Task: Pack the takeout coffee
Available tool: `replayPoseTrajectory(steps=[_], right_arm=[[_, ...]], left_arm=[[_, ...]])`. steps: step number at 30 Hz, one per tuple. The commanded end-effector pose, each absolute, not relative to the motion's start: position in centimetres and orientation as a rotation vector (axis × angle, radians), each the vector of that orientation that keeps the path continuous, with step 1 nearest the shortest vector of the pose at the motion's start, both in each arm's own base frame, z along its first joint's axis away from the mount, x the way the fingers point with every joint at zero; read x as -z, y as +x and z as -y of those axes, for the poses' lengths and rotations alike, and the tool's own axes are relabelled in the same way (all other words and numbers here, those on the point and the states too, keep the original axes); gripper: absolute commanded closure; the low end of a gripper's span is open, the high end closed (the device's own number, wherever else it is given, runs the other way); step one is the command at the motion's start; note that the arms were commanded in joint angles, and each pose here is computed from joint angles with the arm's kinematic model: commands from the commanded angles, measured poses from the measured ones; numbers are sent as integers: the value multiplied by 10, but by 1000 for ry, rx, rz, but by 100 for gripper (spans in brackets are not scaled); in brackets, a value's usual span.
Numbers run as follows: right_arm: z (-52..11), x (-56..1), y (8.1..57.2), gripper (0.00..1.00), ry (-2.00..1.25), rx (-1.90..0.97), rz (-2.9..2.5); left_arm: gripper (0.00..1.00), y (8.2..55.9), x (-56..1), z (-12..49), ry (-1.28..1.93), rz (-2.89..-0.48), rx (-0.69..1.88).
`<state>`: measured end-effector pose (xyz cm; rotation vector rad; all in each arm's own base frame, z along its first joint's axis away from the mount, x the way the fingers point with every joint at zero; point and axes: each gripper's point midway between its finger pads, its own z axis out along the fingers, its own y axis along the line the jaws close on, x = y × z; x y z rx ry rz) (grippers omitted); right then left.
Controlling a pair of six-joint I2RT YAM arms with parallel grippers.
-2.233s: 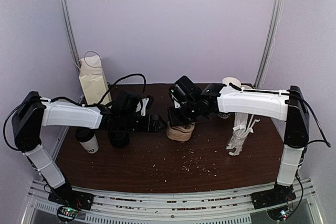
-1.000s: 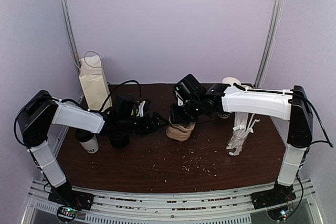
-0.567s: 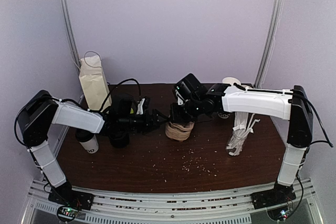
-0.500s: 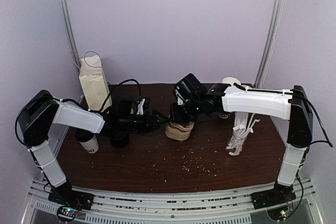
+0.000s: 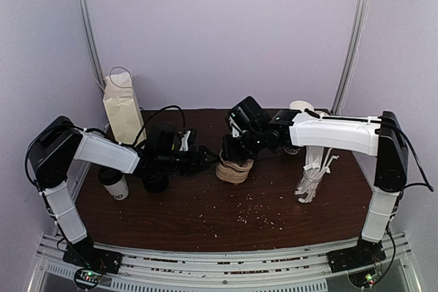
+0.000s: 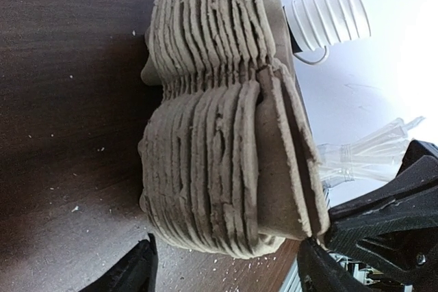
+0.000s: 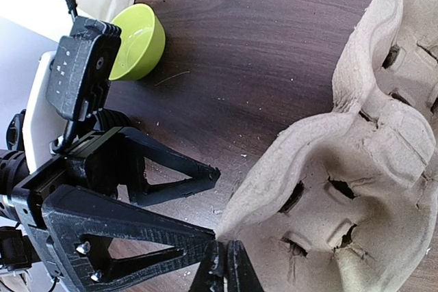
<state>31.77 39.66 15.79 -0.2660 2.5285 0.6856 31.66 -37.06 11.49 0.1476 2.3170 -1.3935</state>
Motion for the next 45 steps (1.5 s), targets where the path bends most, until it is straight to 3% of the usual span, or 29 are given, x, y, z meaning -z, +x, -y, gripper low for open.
replayPoseTrajectory(steps=[1,22,32,45], right_arm=[[-402,-164,309,100,-268,-765,-2535],[-400,-190,309,100,-231,-840,-2452],[-396,-178,310,100,-223,-820,-2473],[-397,-178,311,100,-220,-833,-2472]], left_arm=[[29,329,-127,376,164,-2249,1412],[38,327,-125,362,168,-2263,1345],[12,319,-153,358,210,-2206,1369],[14,323,-151,365,217,-2217,1388]])
